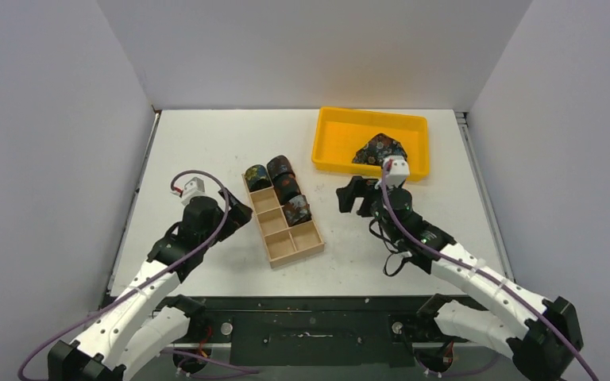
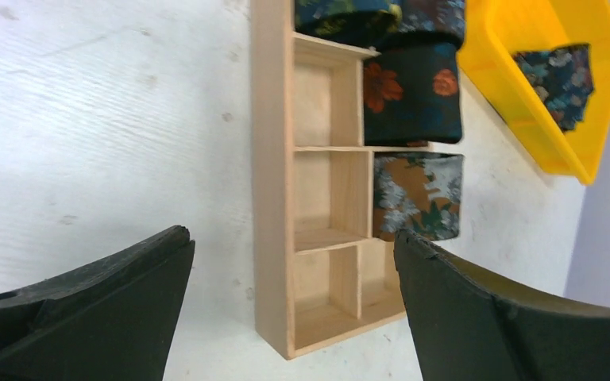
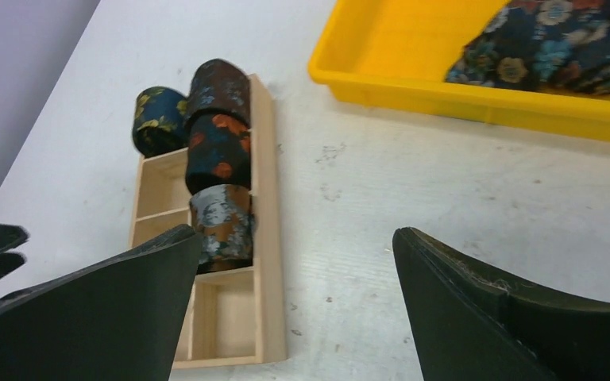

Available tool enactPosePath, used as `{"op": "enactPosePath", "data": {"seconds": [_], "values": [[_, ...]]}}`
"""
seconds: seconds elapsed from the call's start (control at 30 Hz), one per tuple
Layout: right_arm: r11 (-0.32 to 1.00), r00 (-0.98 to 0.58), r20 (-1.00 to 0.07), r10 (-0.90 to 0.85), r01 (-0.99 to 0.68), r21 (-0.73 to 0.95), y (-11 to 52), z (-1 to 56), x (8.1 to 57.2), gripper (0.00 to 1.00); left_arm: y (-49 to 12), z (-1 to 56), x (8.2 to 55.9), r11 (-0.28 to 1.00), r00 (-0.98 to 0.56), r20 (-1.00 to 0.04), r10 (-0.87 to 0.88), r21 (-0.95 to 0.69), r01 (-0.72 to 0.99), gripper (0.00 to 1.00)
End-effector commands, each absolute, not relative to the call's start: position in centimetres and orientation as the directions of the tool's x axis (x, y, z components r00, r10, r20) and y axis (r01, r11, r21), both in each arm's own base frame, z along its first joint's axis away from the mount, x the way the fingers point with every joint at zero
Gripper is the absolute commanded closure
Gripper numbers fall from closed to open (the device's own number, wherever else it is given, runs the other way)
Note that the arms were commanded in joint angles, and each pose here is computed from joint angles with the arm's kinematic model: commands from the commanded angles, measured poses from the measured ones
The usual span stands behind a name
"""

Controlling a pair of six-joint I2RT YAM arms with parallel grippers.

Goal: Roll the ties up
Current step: Reset both arms

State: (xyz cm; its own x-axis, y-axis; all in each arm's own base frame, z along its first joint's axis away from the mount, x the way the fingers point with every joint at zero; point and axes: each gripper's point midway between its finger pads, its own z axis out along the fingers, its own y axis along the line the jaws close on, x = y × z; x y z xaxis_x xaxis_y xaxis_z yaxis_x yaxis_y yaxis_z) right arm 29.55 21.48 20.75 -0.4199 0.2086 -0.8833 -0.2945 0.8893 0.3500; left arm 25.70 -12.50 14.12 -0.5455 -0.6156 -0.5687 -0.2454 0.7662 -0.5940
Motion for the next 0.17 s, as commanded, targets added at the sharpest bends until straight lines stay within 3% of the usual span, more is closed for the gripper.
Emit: {"op": "enactPosePath", "data": {"seconds": [0.0, 0.13], "values": [[0.947, -0.295, -0.918, 0.264, -0.101, 0.305, 15.9, 20.4, 29.7, 0.05, -8.0, 13.9, 24.1, 0.81, -0.495, -0.642, -0.586, -0.449, -0.377, 0.03], [0.947, -0.268, -0.92, 0.285, -0.069, 0.314, 14.5, 20.4, 29.0, 0.04, -7.3, 14.9, 24.0, 0.828, -0.466, -0.685, -0.56, -0.442, -0.344, 0.04]]}}
